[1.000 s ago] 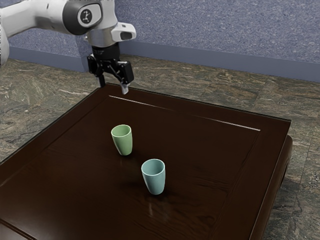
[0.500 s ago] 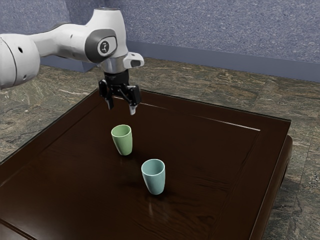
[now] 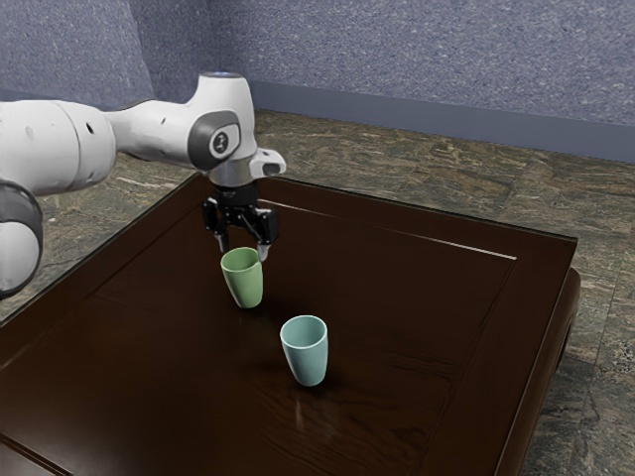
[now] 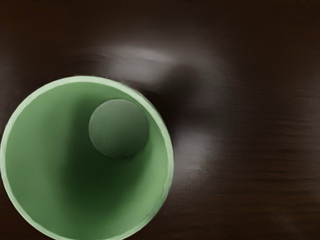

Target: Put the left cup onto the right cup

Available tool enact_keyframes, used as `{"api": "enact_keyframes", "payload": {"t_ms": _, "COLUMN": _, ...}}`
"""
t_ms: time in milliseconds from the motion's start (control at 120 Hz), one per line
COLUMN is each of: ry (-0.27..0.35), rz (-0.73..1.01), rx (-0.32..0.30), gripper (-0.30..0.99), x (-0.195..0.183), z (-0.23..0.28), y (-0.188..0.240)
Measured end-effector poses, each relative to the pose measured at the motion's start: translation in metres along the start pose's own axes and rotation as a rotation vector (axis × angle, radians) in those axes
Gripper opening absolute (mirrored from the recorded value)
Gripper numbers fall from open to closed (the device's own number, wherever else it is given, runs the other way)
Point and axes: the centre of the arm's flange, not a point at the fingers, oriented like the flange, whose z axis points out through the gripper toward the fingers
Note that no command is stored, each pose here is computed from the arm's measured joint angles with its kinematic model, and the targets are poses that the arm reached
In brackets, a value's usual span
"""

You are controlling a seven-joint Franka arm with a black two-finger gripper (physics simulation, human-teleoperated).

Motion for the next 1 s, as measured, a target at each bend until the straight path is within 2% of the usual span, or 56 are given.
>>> {"api": "enact_keyframes", "payload": {"t_ms": 500, "ry": -0.001, "rz": 0.012, "rx": -0.003, "gripper": 0.56, "x": 0.019, "z": 0.025, "y": 0.006}}
{"api": "enact_keyframes", "payload": {"t_ms": 1000, "ry": -0.022, "rz": 0.006, "rx": -0.007, "gripper": 0.33, "x": 0.023, "z": 0.042, "y": 0.007}}
